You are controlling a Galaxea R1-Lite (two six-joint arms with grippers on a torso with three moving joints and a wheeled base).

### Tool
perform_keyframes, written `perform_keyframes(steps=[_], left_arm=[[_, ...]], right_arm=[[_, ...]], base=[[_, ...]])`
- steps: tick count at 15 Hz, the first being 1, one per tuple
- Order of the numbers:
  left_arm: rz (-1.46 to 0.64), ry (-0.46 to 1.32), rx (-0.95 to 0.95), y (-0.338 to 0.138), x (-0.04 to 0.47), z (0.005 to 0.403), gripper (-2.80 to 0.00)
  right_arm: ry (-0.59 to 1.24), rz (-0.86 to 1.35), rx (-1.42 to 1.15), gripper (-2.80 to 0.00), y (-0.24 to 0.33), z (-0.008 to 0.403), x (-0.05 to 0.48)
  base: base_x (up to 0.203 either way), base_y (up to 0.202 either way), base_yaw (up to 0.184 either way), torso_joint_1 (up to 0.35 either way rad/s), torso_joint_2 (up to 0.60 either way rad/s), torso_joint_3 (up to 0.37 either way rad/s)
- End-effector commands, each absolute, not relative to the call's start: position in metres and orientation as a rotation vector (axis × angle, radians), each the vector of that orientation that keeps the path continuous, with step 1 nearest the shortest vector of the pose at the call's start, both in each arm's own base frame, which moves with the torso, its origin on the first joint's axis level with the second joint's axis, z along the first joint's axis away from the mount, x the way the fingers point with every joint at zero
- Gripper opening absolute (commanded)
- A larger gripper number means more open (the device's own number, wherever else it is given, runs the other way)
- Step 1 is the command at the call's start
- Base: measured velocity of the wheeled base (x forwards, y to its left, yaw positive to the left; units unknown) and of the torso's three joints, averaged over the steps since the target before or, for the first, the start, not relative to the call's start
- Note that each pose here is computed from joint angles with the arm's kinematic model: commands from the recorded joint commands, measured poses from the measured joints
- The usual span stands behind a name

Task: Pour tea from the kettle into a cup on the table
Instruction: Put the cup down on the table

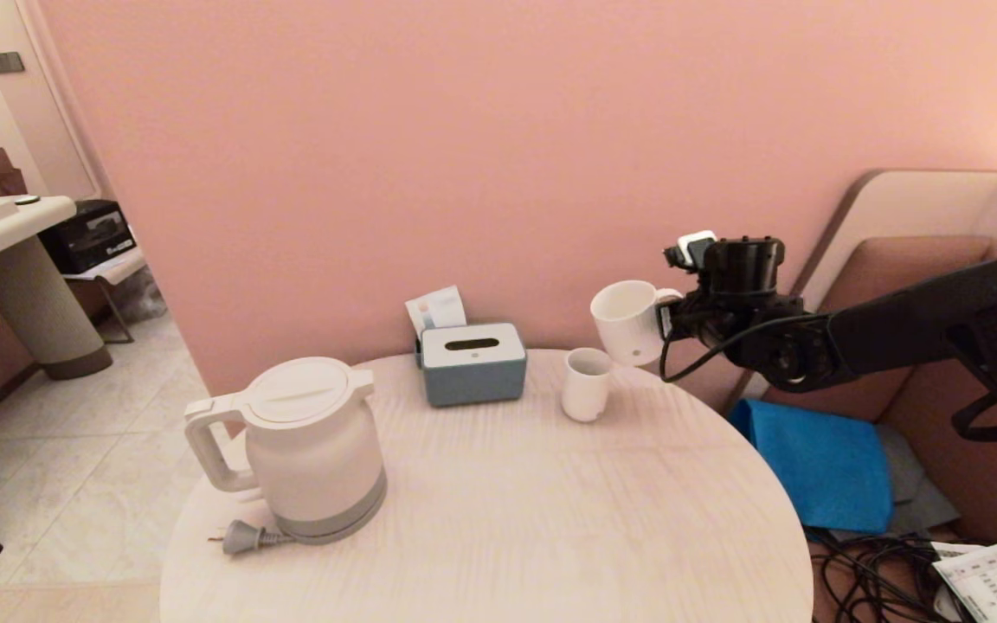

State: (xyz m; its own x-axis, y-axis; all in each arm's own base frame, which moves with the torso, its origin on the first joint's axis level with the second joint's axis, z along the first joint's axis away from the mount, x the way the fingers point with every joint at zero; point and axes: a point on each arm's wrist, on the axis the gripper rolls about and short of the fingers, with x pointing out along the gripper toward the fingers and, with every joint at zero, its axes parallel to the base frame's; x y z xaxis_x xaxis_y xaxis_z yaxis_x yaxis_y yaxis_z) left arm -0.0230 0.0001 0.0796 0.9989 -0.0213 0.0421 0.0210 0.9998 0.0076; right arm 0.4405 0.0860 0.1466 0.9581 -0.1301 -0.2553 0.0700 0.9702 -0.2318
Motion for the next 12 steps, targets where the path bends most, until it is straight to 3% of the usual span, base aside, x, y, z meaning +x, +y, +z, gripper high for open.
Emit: perform_keyframes(steps=[1, 12], left_arm=[[-0.021, -0.041, 0.008, 0.0, -0.023, 0.08, -2.8], [-0.021, -0.042, 0.008, 0.0, -0.023, 0.08, -2.8]], right_arm=[[0.285, -0.108, -0.201, -2.8, 0.082, 0.145, 0.435], [0.27, -0.111, -0.091, -2.8, 0.061, 0.154, 0.399]], base=[[0.0, 0.0, 0.0, 0.0, 0.0, 0.0], [0.0, 0.0, 0.0, 0.0, 0.0, 0.0]])
